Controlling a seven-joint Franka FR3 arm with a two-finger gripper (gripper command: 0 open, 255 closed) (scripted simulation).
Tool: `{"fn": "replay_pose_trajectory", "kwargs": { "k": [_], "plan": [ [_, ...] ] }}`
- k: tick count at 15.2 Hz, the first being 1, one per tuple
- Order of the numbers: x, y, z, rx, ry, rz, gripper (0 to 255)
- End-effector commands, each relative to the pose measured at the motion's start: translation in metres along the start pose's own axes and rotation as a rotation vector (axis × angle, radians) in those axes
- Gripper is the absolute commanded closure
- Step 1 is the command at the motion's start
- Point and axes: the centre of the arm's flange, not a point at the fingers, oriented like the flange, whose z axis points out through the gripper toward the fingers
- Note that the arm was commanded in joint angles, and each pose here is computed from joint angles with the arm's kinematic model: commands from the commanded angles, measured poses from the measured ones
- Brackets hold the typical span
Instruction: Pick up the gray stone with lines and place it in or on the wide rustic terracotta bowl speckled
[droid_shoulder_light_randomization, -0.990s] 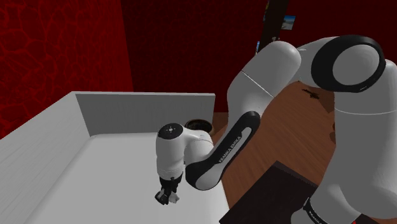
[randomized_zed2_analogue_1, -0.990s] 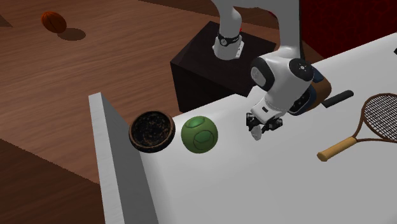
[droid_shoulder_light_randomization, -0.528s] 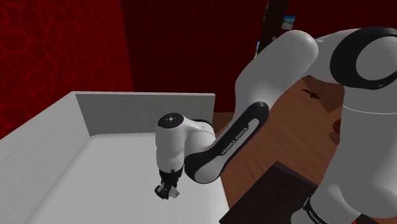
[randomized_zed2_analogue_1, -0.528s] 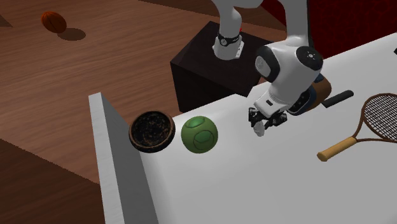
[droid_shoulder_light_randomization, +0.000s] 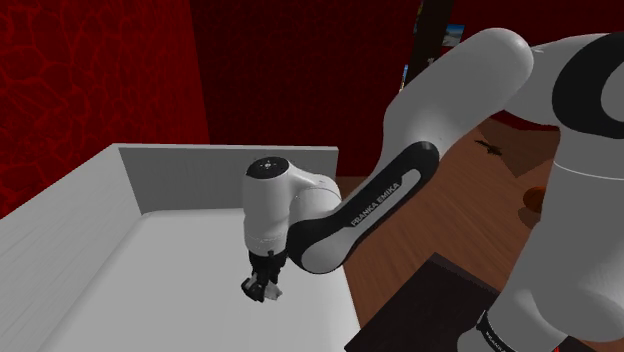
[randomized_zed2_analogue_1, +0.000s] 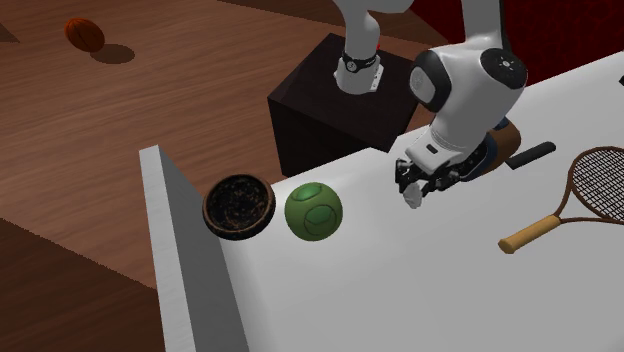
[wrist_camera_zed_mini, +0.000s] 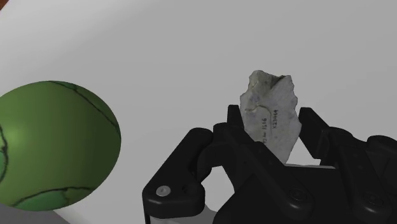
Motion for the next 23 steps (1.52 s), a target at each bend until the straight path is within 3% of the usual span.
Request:
{"fn": "replay_pose_trajectory", "kwargs": {
  "k": [1, 9, 23],
  "plan": [
    [0.000, 0.000, -0.011, 0.000, -0.001, 0.000, 255],
    [0.003, 0.002, -0.051, 0.000, -0.001, 0.000, 255],
    [0.043, 0.182, -0.046, 0.000, -0.001, 0.000, 255]
  ]
}}
